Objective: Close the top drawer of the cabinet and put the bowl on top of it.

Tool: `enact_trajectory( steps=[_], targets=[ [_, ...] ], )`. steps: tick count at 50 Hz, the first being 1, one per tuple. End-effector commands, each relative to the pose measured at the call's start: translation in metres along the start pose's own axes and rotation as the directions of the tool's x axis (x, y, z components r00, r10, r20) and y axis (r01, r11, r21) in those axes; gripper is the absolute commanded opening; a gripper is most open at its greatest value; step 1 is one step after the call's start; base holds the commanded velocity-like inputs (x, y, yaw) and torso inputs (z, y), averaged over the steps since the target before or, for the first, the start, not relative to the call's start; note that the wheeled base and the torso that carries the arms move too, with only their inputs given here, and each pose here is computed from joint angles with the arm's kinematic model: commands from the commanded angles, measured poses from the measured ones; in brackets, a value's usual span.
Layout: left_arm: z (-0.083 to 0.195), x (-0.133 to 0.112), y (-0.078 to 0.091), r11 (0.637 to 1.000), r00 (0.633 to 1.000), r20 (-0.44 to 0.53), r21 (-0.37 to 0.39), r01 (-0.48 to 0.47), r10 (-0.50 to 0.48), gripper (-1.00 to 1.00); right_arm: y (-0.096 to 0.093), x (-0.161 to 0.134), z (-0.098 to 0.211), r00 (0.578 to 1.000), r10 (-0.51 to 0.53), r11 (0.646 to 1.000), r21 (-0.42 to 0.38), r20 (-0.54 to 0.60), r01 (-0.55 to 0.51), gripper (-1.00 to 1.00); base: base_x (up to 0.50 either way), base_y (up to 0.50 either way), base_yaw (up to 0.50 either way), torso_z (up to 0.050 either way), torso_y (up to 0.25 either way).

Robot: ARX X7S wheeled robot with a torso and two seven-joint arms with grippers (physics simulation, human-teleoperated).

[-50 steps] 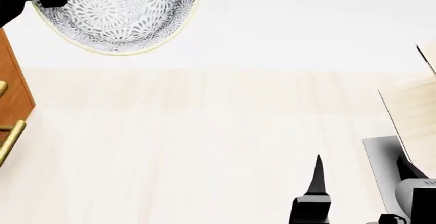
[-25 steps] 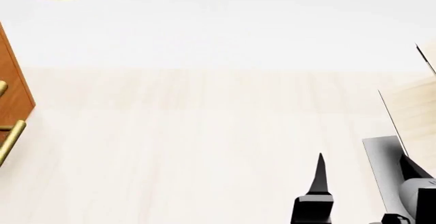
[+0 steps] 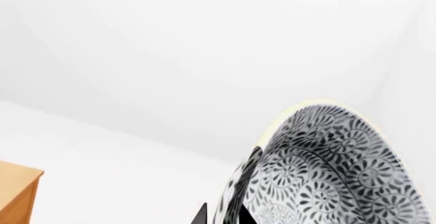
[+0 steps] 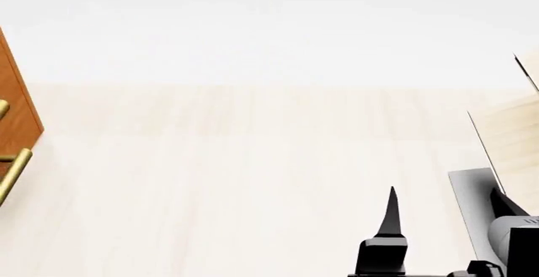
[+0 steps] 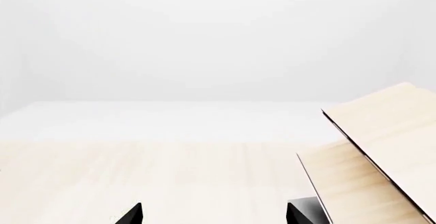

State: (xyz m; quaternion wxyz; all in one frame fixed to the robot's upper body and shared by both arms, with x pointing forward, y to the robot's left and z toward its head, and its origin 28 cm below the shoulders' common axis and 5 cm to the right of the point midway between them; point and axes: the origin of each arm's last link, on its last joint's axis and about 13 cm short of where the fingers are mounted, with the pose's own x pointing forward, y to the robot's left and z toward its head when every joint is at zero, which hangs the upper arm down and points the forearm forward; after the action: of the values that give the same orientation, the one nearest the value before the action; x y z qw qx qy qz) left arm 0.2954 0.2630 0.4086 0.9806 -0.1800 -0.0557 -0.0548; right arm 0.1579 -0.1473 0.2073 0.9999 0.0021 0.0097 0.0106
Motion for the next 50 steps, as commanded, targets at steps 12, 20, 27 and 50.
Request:
enact_trajectory(
  steps=[12, 20, 27, 50],
  targets=[
    [0.032, -0.012, 0.004, 0.998, 0.998, 0.054, -0.057, -0.018, 0.021, -1.00, -0.001, 0.001, 0.005, 1.000, -0.004, 1.000, 0.001, 0.011, 0.004, 1.00, 0.00, 0.00, 0.00, 0.001, 0.001],
    [0.047, -0.014, 0.005, 0.996, 0.995, 0.085, -0.079, -0.048, 0.055, -1.00, -0.002, 0.000, 0.009, 1.000, -0.004, 1.000, -0.002, 0.020, 0.004, 1.00, 0.00, 0.00, 0.00, 0.000, 0.000],
    [0.055, -0.018, 0.012, 0.991, 0.990, 0.111, -0.116, -0.072, 0.085, -1.00, 0.000, 0.000, 0.014, 1.000, -0.009, 1.000, -0.007, 0.027, 0.009, 1.00, 0.00, 0.00, 0.00, 0.000, 0.001],
    [0.054, -0.012, 0.028, 0.950, 0.953, 0.136, -0.201, -0.241, 0.271, -1.00, -0.002, -0.007, 0.013, 0.999, -0.018, 1.000, -0.003, 0.034, 0.018, 1.00, 0.00, 0.00, 0.00, 0.000, 0.000]
  ],
)
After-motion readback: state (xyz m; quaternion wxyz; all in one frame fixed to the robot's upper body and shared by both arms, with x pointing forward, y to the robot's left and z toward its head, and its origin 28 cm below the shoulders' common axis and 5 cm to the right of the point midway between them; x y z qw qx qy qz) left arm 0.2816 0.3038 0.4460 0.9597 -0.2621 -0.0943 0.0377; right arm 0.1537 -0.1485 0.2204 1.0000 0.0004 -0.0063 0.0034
